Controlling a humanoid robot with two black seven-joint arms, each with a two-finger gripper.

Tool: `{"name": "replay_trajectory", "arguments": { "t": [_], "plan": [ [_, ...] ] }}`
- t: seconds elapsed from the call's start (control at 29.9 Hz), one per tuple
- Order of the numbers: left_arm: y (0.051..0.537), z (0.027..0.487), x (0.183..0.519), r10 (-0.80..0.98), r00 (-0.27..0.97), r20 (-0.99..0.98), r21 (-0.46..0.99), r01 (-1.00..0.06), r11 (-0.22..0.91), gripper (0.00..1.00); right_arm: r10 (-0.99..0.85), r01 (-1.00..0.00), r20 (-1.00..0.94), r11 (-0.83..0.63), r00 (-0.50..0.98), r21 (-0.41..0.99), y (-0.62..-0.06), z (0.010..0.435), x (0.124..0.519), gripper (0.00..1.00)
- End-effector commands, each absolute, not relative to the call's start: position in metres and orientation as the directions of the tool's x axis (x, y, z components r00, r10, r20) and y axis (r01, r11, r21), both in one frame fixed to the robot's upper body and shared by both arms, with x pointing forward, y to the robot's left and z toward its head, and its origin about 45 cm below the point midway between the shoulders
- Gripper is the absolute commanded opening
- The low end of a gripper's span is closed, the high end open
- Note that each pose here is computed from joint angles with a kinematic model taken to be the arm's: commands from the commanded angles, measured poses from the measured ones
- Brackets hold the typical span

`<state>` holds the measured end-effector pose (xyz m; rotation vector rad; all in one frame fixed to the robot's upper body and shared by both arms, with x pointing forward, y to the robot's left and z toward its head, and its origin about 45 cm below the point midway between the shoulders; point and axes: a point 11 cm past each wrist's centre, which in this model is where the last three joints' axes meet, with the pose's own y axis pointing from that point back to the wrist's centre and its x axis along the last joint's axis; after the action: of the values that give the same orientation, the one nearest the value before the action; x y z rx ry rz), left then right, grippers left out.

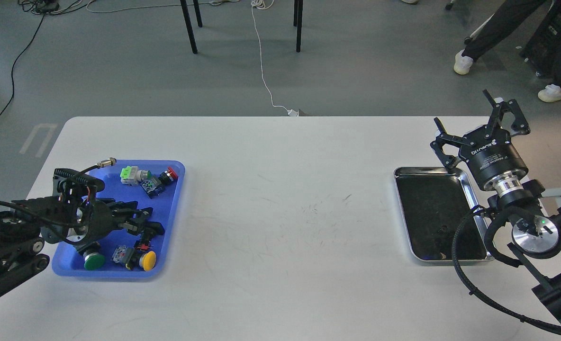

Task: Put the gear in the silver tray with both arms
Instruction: 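Grasp another black gear in the blue tray with the left gripper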

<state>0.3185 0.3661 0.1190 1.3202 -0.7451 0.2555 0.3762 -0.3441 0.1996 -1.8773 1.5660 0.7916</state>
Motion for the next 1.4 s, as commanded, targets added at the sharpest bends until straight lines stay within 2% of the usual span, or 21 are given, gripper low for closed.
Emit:
{"name": "replay_trajectory", "arguments": {
  "t": [0.0,0.33,0.57,0.87,1.17,1.37],
  "plan": [
    [0.3670,0.1191,0.3180,-0.240,0.746,0.621,0.782,-0.567,0.260,0.41,-0.652,-0.986,-0.745,-0.158,0.142,-0.050,-0.3438,0.1998,0.3762,0.99],
    [0.3700,0.1186,0.3162,-0.245,0.751,0.613,0.788,-0.561,0.253,0.40,-0.653,-0.986,-0.743,-0.159,0.143,-0.050,-0.3437,0.1996,0.3759,0.99],
    [0.3697,0.1155,0.3131,-0.263,0.757,0.598,0.800,-0.545,0.252,0.34,-0.654,-0.985,-0.742,-0.163,0.145,-0.049,-0.3429,0.1990,0.3756,0.99],
    [0.3675,0.1141,0.3122,-0.269,0.759,0.593,0.804,-0.538,0.254,0.33,-0.654,-0.985,-0.742,-0.165,0.145,-0.047,-0.3424,0.1985,0.3755,0.98],
    [0.3677,0.1142,0.3118,-0.267,0.777,0.571,0.819,-0.517,0.248,0.16,-0.654,-0.986,-0.742,-0.162,0.144,-0.048,-0.3432,0.1991,0.3758,0.99],
    [0.3655,0.1205,0.3177,-0.271,0.769,0.579,0.814,-0.524,0.252,0.15,-0.655,-0.986,-0.742,-0.161,0.144,-0.049,-0.3440,0.1996,0.3759,0.99]
  ]
}}
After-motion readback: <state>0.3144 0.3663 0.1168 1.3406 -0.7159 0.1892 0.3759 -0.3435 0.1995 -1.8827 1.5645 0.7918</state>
